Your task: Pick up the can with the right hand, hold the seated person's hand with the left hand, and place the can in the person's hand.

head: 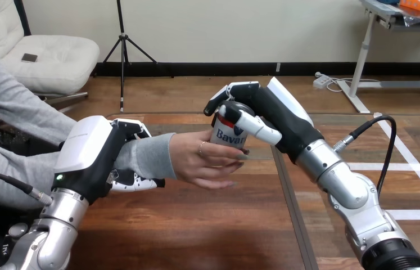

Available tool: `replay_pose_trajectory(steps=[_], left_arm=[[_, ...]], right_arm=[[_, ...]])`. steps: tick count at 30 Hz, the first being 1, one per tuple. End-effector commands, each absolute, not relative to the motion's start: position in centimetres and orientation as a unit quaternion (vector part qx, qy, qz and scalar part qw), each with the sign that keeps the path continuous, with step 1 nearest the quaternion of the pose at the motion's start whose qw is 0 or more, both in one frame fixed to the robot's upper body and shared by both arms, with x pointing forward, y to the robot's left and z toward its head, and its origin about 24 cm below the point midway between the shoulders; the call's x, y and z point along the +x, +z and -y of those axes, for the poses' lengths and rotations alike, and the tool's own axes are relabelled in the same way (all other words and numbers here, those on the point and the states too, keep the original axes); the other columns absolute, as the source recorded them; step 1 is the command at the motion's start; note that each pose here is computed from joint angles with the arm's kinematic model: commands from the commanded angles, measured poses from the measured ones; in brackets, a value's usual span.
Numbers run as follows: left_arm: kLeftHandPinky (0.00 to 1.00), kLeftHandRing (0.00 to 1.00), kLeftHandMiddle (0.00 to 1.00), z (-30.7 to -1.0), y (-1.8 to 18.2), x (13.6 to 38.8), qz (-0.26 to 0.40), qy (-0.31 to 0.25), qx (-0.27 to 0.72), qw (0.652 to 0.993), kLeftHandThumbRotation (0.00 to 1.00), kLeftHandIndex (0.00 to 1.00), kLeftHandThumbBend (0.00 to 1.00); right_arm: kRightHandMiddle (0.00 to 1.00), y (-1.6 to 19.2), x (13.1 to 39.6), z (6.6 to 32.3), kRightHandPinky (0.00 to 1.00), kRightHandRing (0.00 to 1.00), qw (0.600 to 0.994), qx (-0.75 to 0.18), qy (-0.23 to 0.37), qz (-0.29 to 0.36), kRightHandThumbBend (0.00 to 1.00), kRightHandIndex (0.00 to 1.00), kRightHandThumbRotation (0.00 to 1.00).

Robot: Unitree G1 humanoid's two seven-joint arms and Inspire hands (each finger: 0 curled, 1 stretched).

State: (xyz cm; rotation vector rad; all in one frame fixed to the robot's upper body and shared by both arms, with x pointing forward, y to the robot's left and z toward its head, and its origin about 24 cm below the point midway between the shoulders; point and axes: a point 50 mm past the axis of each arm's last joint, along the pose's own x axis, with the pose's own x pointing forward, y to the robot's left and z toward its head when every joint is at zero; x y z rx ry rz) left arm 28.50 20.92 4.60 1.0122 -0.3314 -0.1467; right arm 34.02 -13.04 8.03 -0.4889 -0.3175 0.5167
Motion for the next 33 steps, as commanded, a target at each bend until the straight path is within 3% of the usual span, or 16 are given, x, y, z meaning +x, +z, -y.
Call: replay_pose_trajectory(steps=[1,13,21,33], left_arm=[[0.21,0.24,0.32,-19.77,8.08,29.97,0.231,-0.04,0.459,0.857,0.0,0.41,0.77],[0.22,0.26,0.34,-19.74,8.05,29.93,0.231,-0.041,0.457,0.858,0.0,0.41,0.77],[0.24,0.27,0.34,-19.78,7.98,29.9,0.231,-0.042,0.458,0.858,0.0,0.41,0.77],[0.23,0.27,0.34,-19.79,7.91,29.84,0.23,-0.044,0.458,0.858,0.0,0.42,0.76]], right_arm=[[0.64,9.94,34.49,12.28,0.5,0.59,0.92,-0.222,0.267,0.182,1.0,0.67,1.0],[0.82,9.89,34.46,12.5,0.7,0.77,0.928,-0.185,0.279,0.164,1.0,0.86,1.0],[0.88,9.86,34.44,12.66,0.79,0.84,0.934,-0.158,0.277,0.16,1.0,0.93,1.0],[0.93,9.79,34.33,13.12,0.84,0.88,0.942,-0.122,0.264,0.166,1.0,0.98,1.0]])
